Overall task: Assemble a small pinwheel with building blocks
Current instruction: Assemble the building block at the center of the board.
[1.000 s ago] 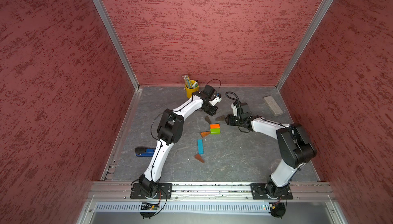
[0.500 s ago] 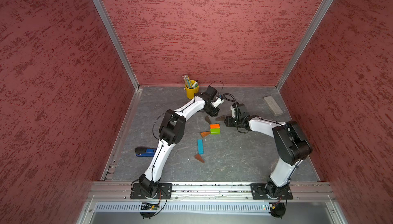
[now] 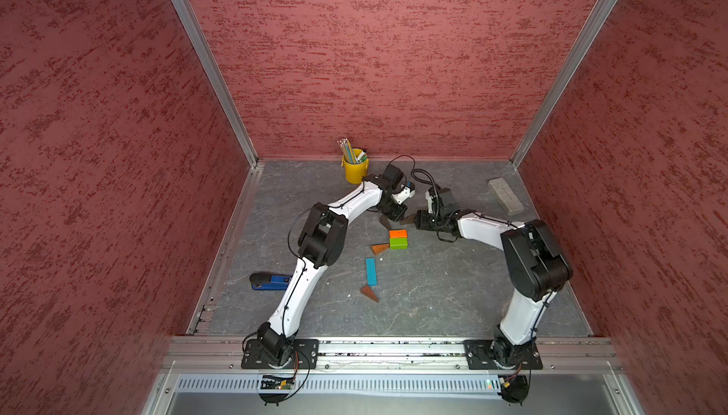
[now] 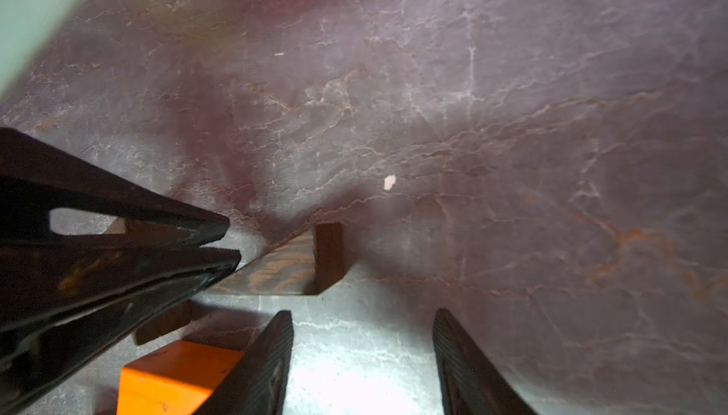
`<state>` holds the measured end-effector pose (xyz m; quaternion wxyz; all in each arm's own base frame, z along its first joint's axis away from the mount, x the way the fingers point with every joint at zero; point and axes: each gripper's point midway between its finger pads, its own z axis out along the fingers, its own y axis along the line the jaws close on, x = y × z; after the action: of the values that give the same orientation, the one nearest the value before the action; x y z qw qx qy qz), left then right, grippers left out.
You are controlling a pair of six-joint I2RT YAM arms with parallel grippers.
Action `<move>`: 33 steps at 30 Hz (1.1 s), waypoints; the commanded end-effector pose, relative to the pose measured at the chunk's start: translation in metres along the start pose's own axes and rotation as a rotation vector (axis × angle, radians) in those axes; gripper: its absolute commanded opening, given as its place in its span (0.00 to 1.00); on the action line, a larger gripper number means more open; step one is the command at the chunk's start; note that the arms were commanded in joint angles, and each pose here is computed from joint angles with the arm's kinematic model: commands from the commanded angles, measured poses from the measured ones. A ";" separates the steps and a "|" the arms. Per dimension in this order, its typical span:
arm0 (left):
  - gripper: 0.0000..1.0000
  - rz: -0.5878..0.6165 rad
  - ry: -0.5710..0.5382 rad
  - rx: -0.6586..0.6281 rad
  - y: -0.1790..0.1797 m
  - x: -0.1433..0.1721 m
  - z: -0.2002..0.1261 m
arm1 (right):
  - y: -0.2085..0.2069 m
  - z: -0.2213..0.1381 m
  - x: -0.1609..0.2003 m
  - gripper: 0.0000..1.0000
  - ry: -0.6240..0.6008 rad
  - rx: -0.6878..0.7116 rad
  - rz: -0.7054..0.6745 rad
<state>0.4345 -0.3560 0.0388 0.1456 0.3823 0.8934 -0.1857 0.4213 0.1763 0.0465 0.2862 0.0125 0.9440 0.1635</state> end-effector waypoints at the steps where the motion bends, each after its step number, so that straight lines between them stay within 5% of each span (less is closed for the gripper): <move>1: 0.22 0.010 0.004 0.025 -0.009 -0.001 0.001 | -0.002 0.000 -0.006 0.61 -0.023 0.025 0.015; 33: 0.21 0.018 0.018 0.058 -0.027 0.005 -0.007 | -0.008 -0.010 -0.047 0.64 -0.118 0.068 -0.010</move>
<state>0.4156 -0.3618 0.0294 0.1202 0.3913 0.8920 -0.1915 0.4487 0.1670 0.0787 0.3385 0.0174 0.9304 0.1395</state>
